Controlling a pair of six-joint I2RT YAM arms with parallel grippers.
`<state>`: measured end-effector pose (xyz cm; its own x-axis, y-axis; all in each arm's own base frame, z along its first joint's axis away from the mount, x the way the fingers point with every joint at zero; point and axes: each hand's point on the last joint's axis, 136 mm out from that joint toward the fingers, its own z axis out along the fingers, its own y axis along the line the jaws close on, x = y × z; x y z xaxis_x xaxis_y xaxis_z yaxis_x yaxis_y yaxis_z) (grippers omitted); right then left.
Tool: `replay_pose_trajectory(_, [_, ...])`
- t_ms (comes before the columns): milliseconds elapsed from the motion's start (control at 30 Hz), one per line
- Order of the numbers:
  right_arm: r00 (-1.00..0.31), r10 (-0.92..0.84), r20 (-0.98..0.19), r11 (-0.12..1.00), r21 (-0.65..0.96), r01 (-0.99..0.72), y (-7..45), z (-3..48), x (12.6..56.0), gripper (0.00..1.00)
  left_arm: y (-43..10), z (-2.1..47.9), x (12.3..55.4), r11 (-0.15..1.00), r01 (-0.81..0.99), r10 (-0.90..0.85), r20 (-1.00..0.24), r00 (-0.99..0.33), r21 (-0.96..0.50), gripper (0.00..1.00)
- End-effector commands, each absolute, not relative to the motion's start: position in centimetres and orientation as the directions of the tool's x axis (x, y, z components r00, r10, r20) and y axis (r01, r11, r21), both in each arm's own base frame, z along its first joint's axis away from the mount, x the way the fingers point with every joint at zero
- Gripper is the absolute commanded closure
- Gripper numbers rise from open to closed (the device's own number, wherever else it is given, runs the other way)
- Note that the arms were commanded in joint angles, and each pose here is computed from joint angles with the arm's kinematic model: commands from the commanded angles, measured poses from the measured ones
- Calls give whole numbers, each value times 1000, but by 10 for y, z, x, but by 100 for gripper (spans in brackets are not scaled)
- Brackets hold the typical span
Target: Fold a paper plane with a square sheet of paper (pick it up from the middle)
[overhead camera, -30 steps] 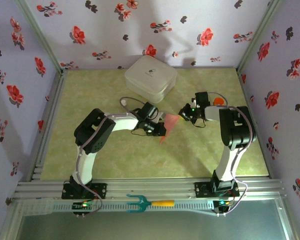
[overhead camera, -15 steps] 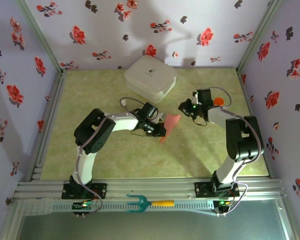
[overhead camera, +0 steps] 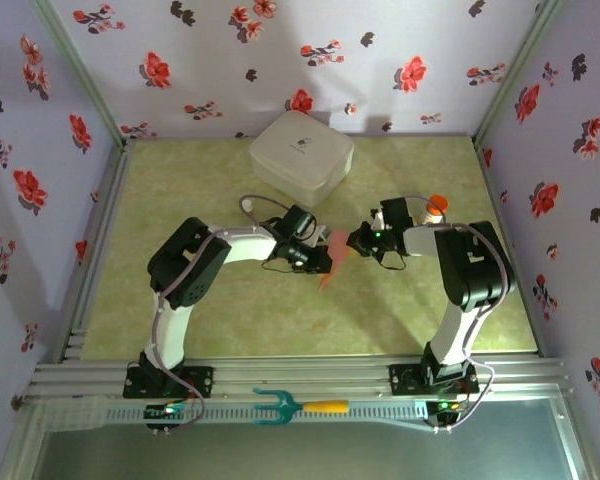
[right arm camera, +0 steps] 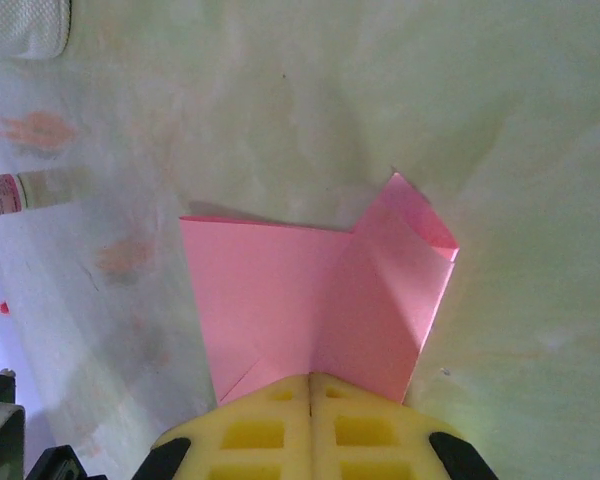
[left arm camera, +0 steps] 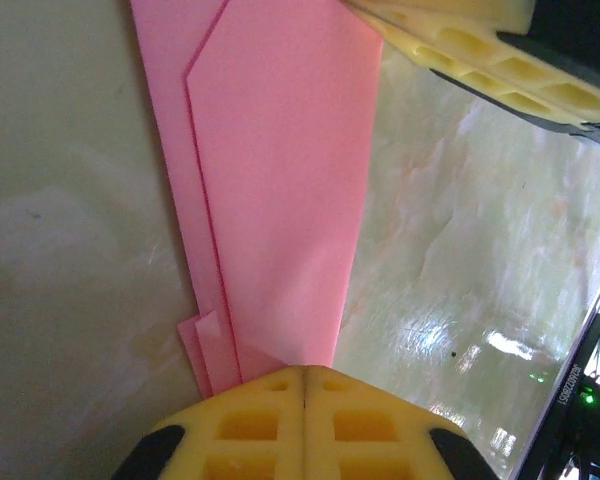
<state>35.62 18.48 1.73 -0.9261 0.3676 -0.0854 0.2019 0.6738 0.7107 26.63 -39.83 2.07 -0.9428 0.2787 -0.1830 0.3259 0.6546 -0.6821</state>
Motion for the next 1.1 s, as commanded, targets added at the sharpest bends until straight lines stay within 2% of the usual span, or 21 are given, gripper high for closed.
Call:
replay_pose_trajectory(0, [-917,394,-62,714,649,263,168,-7,348,99,-397,42,264,666,324,271,-187,-944,-672,98])
replay_pose_trajectory(100, [-912,406,-57,697,665,268,170,-6,347,99,-406,68,276,644,354,253,-248,-935,-678,91])
replay_pose_trajectory(233, [-912,408,-48,691,668,275,171,-6,347,99,-418,79,287,622,379,257,-279,-925,-685,90])
replay_pose_trajectory(800, [-908,418,-22,678,673,296,172,-10,343,99,-445,48,298,610,411,337,-249,-908,-677,88])
replay_pose_trajectory(1067, [-907,420,-16,689,656,307,169,-14,342,99,-418,-1,284,723,389,382,-139,-914,-571,90])
